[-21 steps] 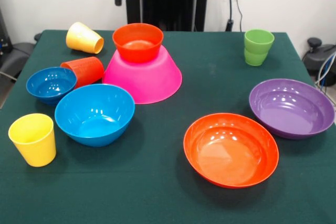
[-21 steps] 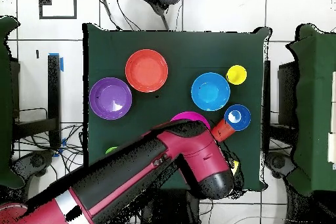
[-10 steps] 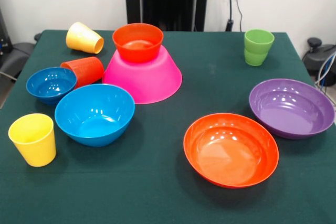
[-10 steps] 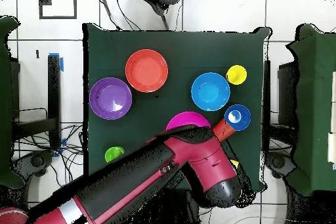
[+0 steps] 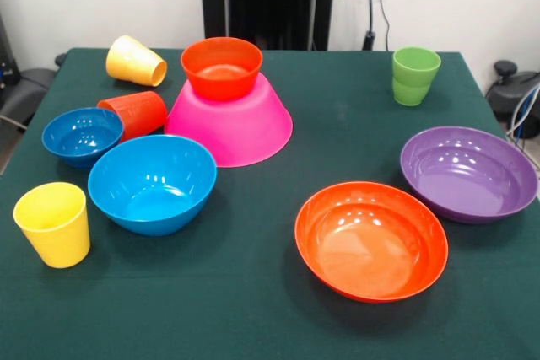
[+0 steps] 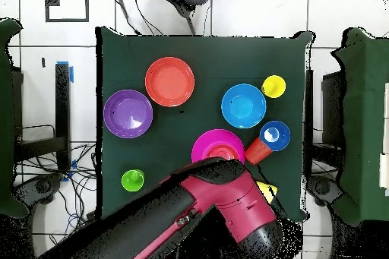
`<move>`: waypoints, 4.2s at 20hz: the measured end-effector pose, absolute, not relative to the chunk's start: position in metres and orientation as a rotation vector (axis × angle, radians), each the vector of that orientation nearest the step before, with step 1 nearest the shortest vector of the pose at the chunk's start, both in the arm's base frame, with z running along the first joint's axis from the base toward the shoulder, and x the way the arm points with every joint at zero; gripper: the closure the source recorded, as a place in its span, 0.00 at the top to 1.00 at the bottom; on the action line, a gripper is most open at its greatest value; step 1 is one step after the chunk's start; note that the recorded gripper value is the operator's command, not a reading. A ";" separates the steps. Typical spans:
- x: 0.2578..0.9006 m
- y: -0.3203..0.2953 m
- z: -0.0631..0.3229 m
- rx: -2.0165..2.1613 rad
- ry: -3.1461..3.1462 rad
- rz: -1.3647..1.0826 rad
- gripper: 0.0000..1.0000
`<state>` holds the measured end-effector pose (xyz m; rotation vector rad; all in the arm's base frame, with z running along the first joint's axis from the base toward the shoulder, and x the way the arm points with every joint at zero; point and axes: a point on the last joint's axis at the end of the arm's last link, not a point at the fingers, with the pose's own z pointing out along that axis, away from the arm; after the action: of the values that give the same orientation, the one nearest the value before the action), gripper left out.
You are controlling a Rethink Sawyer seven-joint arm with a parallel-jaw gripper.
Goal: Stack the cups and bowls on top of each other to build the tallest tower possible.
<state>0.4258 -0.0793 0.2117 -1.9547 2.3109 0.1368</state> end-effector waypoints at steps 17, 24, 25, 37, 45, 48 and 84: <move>0.424 -0.066 0.208 -2.002 2.295 0.149 1.00; 0.423 -0.077 0.193 -2.024 2.347 0.121 1.00; 0.423 -0.080 0.189 -2.033 2.362 0.098 1.00; 0.436 -0.097 0.165 -2.111 2.400 -0.048 1.00; 0.462 -0.103 0.143 -2.144 2.377 -0.089 1.00; 0.469 -0.107 0.133 -2.148 2.375 -0.108 1.00; 0.507 -0.125 0.051 -1.719 2.401 -0.122 1.00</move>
<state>0.5067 -0.1248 0.0512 -1.7192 2.4014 -0.1217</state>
